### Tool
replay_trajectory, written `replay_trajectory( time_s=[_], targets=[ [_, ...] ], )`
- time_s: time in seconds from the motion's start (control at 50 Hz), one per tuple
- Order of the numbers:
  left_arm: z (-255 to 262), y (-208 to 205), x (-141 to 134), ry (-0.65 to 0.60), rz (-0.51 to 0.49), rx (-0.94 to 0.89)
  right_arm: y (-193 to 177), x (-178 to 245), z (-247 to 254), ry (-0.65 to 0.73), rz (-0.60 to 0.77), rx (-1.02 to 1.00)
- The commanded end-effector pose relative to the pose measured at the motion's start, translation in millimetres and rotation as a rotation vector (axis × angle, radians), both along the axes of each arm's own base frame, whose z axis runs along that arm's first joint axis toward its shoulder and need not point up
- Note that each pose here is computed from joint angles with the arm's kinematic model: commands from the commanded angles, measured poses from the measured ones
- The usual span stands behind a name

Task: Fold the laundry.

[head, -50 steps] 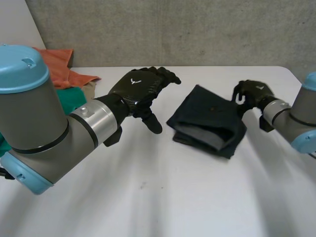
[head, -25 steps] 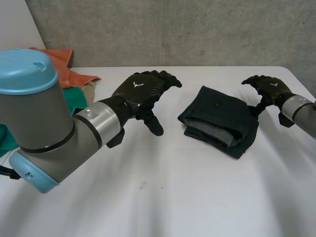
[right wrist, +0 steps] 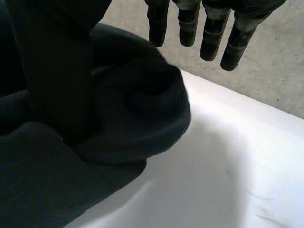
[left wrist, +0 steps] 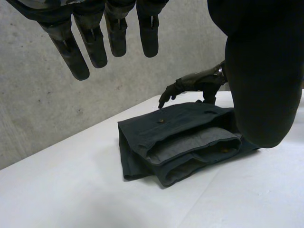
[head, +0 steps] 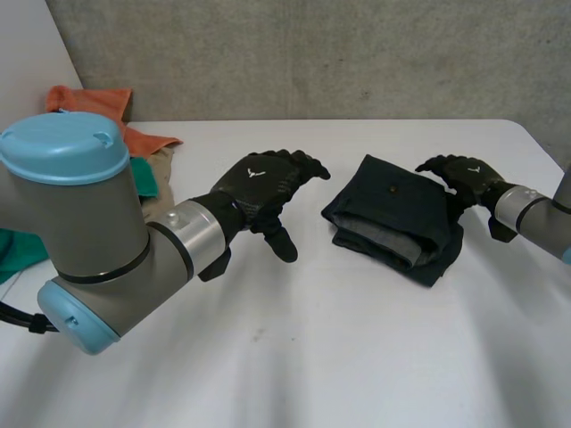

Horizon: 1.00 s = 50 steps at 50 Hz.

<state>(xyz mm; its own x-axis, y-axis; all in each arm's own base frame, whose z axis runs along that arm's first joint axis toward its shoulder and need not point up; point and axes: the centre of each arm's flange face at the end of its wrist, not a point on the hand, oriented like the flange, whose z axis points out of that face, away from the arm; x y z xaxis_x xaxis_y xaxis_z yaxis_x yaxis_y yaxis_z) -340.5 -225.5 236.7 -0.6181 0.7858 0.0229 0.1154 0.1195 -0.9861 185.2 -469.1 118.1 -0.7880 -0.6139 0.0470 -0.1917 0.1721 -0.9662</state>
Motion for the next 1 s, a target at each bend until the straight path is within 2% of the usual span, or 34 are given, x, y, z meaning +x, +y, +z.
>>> replay_trajectory(
  time_s=[0.02,0.28,0.36,0.38,0.46,0.6,0.76,1.0],
  targets=[
    [-4,-1,0,-0.007,0.001,0.008,2,12,-3,-0.009,0.044,0.000],
    [1,-1,0,0.002,0.003,-0.003,-16,16,1,-0.030,0.025,-0.048],
    [4,-2,0,0.007,0.006,-0.011,-39,-1,19,-0.055,-0.140,-0.115],
    [4,-2,0,0.007,0.006,-0.011,-50,-18,24,-0.063,-0.242,-0.144],
    [5,-2,0,0.008,0.006,-0.015,-67,-51,34,-0.061,-0.385,-0.216],
    [5,-2,0,0.008,0.004,-0.016,-76,-75,30,-0.056,-0.456,-0.245],
    [3,-1,0,0.004,0.004,-0.010,-86,-128,22,-0.020,-0.679,-0.267],
    [3,2,-4,0.005,-0.009,-0.011,-90,-151,14,0.016,-0.701,-0.273]
  ],
)
